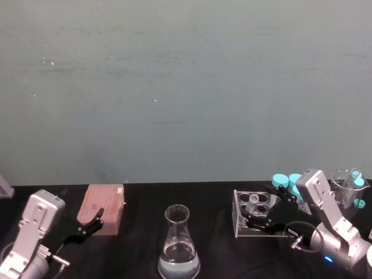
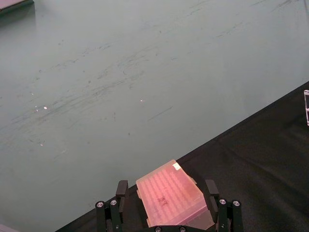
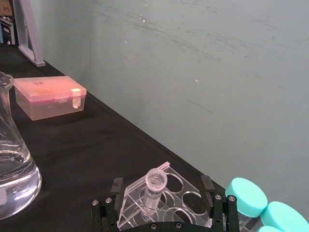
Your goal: Pour the liquid from the test tube into the beaker using one hand.
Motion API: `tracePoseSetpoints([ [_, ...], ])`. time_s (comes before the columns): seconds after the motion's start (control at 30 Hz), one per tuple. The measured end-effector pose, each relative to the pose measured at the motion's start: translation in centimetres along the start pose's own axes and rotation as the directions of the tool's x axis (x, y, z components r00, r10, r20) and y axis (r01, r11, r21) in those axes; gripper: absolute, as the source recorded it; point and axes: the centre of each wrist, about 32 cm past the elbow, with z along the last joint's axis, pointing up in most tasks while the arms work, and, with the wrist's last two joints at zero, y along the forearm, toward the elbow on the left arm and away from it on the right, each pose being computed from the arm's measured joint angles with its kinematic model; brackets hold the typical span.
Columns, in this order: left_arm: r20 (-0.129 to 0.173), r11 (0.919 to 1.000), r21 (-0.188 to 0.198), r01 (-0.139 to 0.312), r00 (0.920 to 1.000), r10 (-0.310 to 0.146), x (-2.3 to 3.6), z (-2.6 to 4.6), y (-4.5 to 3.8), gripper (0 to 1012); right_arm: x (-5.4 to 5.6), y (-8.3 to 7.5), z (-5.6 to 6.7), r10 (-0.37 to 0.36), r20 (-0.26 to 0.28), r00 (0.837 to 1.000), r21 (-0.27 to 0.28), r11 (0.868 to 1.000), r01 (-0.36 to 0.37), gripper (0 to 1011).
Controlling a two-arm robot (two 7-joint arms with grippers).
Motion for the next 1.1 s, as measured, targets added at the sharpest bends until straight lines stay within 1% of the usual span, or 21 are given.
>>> tracePoseSetpoints([
  [0.27, 0.0, 1.0, 0.0, 0.0, 1.0, 0.0, 0.0, 0.0, 0.0, 1000, -0.2, 0.7, 0.0, 0.024, 0.0, 1.0, 0.0, 1.0, -0.024, 1003],
  [0.6, 0.0, 1.0, 0.0, 0.0, 1.0, 0.0, 0.0, 0.0, 0.0, 1000, -0.2, 0.9, -0.3, 0.024, -0.01, 1.0, -0.008, 1.0, -0.024, 1003],
  [0.83, 0.0, 1.0, 0.0, 0.0, 1.0, 0.0, 0.0, 0.0, 0.0, 1000, 0.0, 0.9, -0.5, 0.015, -0.019, 1.0, -0.021, 1.0, -0.015, 1003],
  [1.1, 0.0, 1.0, 0.0, 0.0, 1.0, 0.0, 0.0, 0.0, 0.0, 1000, 0.5, 1.1, -0.6, 0.015, -0.023, 1.0, -0.028, 0.999, -0.016, 1003],
])
